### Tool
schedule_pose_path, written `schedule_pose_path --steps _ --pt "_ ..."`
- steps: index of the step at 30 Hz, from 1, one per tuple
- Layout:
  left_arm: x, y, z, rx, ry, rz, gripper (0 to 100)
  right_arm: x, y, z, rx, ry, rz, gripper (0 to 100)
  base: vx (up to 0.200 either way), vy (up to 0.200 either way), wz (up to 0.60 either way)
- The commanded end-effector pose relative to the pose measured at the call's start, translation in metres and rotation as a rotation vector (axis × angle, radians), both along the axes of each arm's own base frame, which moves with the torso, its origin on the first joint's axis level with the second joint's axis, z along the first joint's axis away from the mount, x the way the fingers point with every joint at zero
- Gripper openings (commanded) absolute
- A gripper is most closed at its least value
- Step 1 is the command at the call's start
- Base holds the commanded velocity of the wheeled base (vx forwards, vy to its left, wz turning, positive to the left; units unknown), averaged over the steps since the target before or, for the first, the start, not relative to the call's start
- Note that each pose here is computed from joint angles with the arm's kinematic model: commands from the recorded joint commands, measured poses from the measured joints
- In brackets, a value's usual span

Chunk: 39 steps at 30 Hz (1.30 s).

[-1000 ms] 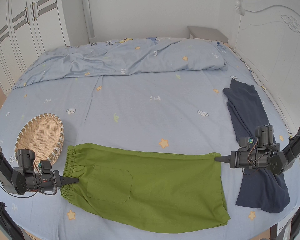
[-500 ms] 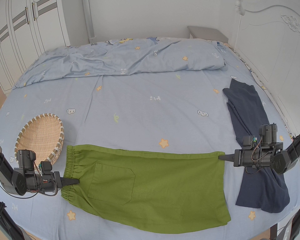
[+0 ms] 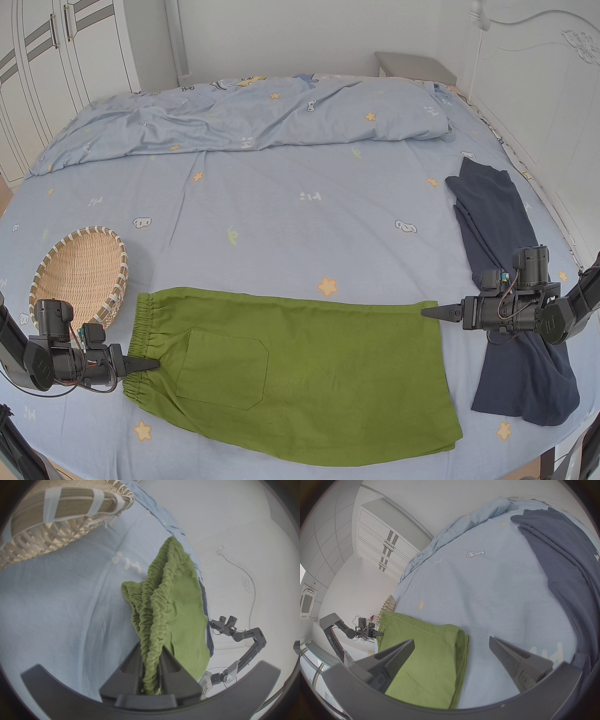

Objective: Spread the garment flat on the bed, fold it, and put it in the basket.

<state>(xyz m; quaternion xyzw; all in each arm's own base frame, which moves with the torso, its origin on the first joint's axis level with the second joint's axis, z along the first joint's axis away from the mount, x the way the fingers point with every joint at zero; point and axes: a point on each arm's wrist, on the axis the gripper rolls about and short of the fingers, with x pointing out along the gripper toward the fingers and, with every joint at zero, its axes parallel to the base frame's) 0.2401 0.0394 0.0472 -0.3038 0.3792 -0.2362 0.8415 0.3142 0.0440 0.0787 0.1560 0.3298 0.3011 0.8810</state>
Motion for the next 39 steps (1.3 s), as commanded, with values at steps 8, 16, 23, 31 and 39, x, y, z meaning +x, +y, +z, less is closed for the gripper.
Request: schedule_pose_path --steps 8,16,23,31,39 --pt "-0.012 -0.004 0.067 0.083 0.004 0.064 0 -0.005 -0.011 0.027 0.029 -0.062 -0.047 100 0.000 0.000 0.00" --pt "-0.033 0.013 0.115 0.181 0.054 0.035 0 -0.013 -0.015 0.039 0.033 -0.076 -0.060 100 0.000 0.000 0.00" --pt "-0.041 0.028 0.131 0.240 0.079 0.077 0 -0.014 -0.015 0.041 0.033 -0.081 -0.060 100 0.000 0.000 0.00" --pt "-0.045 0.027 0.134 0.246 0.070 0.080 0 -0.014 -0.015 0.041 0.033 -0.080 -0.060 100 0.000 0.000 0.00" --pt "-0.054 -0.009 0.153 0.385 0.002 0.008 0 -0.014 -0.015 0.041 0.033 -0.083 -0.060 100 0.000 0.000 0.00"
